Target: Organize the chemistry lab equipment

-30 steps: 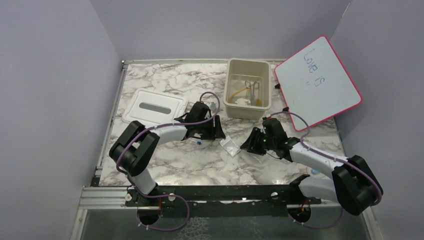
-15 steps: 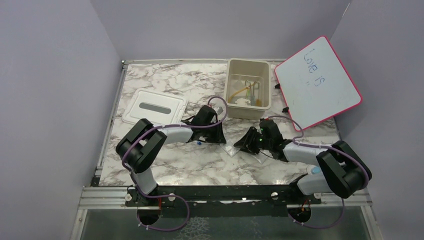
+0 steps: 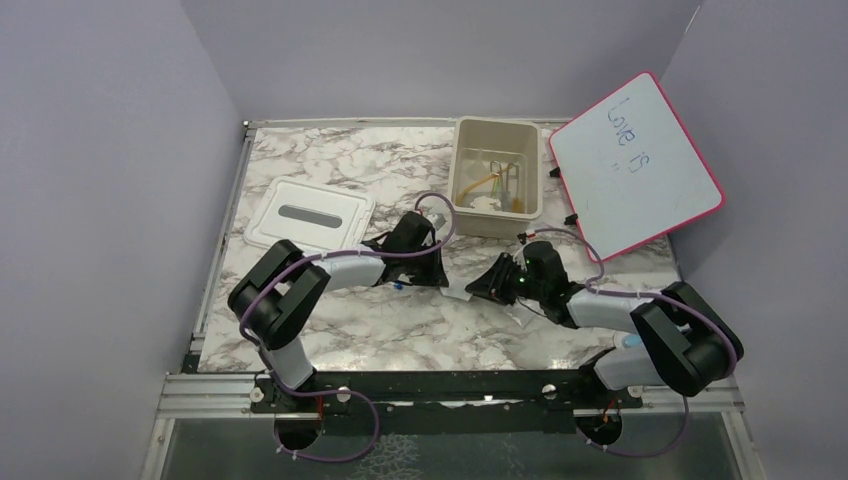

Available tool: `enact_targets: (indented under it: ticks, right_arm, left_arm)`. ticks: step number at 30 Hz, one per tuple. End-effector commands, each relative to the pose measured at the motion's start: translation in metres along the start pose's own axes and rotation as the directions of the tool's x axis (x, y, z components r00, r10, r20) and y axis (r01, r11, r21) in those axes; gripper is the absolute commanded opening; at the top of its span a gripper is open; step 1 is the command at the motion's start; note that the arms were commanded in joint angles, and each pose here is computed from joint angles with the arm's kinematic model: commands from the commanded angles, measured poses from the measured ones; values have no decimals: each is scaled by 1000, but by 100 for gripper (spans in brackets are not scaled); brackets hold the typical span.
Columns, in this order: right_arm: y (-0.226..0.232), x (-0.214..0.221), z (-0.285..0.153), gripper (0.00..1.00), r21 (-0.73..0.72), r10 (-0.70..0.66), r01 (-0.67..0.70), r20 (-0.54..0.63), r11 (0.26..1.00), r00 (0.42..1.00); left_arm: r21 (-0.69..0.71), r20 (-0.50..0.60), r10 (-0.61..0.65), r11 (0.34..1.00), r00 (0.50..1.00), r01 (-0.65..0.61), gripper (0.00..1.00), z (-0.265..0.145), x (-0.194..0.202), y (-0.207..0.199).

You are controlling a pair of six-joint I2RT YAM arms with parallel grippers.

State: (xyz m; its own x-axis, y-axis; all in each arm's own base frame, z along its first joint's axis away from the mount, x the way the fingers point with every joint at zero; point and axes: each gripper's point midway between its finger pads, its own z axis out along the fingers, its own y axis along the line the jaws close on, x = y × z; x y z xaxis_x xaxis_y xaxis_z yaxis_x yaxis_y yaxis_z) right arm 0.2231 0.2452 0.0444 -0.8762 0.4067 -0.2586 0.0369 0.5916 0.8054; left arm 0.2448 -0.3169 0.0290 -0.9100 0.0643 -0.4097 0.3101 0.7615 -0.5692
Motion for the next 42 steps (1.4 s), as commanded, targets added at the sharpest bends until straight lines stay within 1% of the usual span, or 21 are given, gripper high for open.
enact_targets:
  ticks: [1, 4, 5, 6, 9, 13, 14, 15, 18, 21, 23, 25, 28, 31, 34, 38, 42]
  right_arm:
    - [30, -9, -4, 18, -105, -71, 74, 30, 992, 997]
    - [38, -13, -8, 3, -128, -78, 84, 53, 988, 996]
    - [41, -15, -10, 1, -132, -81, 89, 63, 987, 995]
    - [44, -17, -12, 1, -139, -90, 99, 73, 985, 993]
    - [59, -24, -21, 1, -161, -142, 158, 108, 974, 984]
    - [79, -39, -36, 1, -155, -248, 274, 172, 949, 953]
    - [87, -45, -41, 1, -151, -275, 306, 198, 940, 941]
    - [94, -52, -47, 1, -140, -302, 338, 225, 931, 926]
    - [121, -78, -68, 1, -91, -386, 436, 327, 895, 863]
    - [143, -108, -90, 1, 1, -453, 499, 421, 867, 786]
    - [153, -131, -104, 0, 89, -479, 503, 478, 860, 736]
    - [156, -157, -119, 1, 205, -503, 473, 532, 857, 681]
    - [164, -189, -133, 1, 319, -539, 438, 579, 840, 612]
    - [172, -213, -136, 1, 394, -564, 404, 596, 826, 571]
    - [171, -235, -129, 1, 446, -570, 357, 598, 821, 564]
    - [159, -260, -114, 1, 471, -546, 295, 594, 831, 591]
    - [127, -278, -83, 1, 490, -509, 235, 556, 839, 657]
  left_arm:
    - [26, 92, 47, 998, 995, -50, 0, -21, -21, -18]
    - [39, 127, 55, 997, 990, -61, 1, -33, -28, -26]
    - [28, 145, 56, 998, 988, -60, 9, -38, -32, -26]
    - [5, 165, 56, 998, 985, -57, 16, -43, -35, -24]
    - [-67, 229, 75, 996, 971, -61, 30, -60, -46, -17]
    - [-123, 350, 115, 989, 930, -76, 49, -95, -68, -19]
    - [-153, 388, 127, 986, 913, -73, 55, -105, -75, -17]
    - [-169, 426, 141, 983, 894, -74, 59, -116, -82, -18]
    - [-223, 531, 177, 973, 829, -65, 69, -151, -100, -18]
    - [-278, 623, 220, 959, 751, -50, 72, -186, -115, -17]
    - [-304, 665, 243, 952, 706, -41, 73, -205, -120, -15]
    - [-320, 691, 263, 947, 673, -41, 76, -218, -122, -14]
    - [-323, 714, 269, 946, 646, -36, 79, -229, -121, -12]
    - [-319, 720, 271, 947, 639, -43, 80, -232, -120, -13]
    - [-326, 718, 277, 944, 638, -44, 80, -234, -120, -13]
    - [-329, 717, 279, 943, 639, -42, 80, -236, -122, -14]
    - [-335, 704, 284, 941, 651, -48, 80, -236, -122, -15]
